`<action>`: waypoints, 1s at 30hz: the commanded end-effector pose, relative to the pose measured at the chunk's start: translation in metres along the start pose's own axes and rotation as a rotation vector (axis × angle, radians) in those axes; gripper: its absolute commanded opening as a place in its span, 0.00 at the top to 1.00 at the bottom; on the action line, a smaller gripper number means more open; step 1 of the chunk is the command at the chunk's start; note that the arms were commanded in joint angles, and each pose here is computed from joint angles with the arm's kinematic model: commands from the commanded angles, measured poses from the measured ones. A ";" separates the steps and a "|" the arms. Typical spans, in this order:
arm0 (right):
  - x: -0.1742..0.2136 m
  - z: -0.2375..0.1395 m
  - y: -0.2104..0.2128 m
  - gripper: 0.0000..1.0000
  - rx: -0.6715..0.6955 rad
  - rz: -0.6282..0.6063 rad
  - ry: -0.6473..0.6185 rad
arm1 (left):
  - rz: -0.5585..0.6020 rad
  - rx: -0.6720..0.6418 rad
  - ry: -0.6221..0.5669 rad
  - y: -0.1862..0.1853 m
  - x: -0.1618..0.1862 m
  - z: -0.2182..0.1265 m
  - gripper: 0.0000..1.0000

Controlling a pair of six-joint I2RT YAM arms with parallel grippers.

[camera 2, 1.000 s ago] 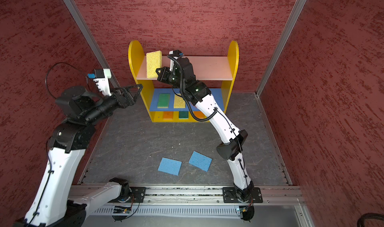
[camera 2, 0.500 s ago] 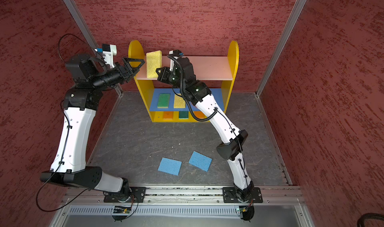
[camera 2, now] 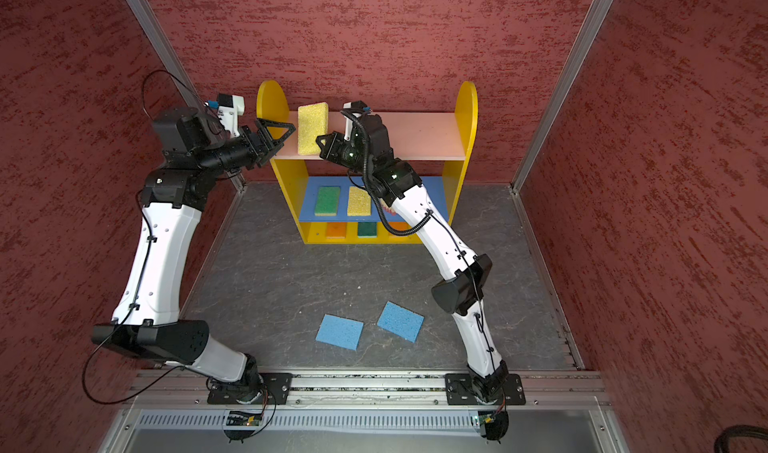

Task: Place and organize the cleaning sponges onto the shelf
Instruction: 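Hold the yellow sponge on the pink shelf while the left gripper reaches toward it, then press the yellow sponge flat with the left gripper while the right gripper releases it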

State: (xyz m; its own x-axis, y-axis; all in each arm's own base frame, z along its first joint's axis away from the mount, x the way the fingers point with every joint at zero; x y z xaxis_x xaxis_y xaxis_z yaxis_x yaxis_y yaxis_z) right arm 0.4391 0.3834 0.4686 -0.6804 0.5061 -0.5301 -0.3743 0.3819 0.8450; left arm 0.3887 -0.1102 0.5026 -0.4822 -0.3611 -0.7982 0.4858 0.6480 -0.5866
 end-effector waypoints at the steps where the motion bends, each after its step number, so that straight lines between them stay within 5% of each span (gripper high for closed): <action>1: -0.007 0.002 0.003 1.00 -0.019 -0.004 -0.033 | 0.091 0.011 -0.015 -0.017 -0.003 0.007 0.13; 7: -0.007 0.007 -0.007 1.00 0.015 -0.009 -0.050 | 0.121 0.005 0.009 -0.018 0.006 0.030 0.34; 14: -0.009 0.008 -0.010 1.00 0.023 0.005 -0.061 | 0.174 -0.053 0.005 -0.016 0.007 0.047 0.44; 24: -0.012 0.006 -0.009 1.00 0.029 0.021 -0.074 | 0.175 -0.204 -0.009 0.011 0.006 0.060 0.86; 30: -0.011 0.008 -0.010 0.93 0.017 0.043 -0.069 | 0.184 -0.253 -0.005 0.023 0.007 0.070 0.91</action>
State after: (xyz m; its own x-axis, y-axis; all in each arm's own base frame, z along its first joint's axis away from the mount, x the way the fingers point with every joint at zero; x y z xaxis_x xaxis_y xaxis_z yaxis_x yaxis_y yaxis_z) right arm 0.4483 0.3839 0.4585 -0.6738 0.5326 -0.5122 -0.3366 0.3958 0.8544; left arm 0.4419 -0.1472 0.4759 -0.4131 -0.2444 -0.8773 0.3940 0.8205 -0.4141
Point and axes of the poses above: each gripper's point midway between its finger pads, its own z axis out along the fingers, its own y axis along the line the jaws close on, x = y × z, the point moved 3 cm from there along -z, back along the fingers, and after that the axes turned 10 degrees about z, right-handed, at the moved point
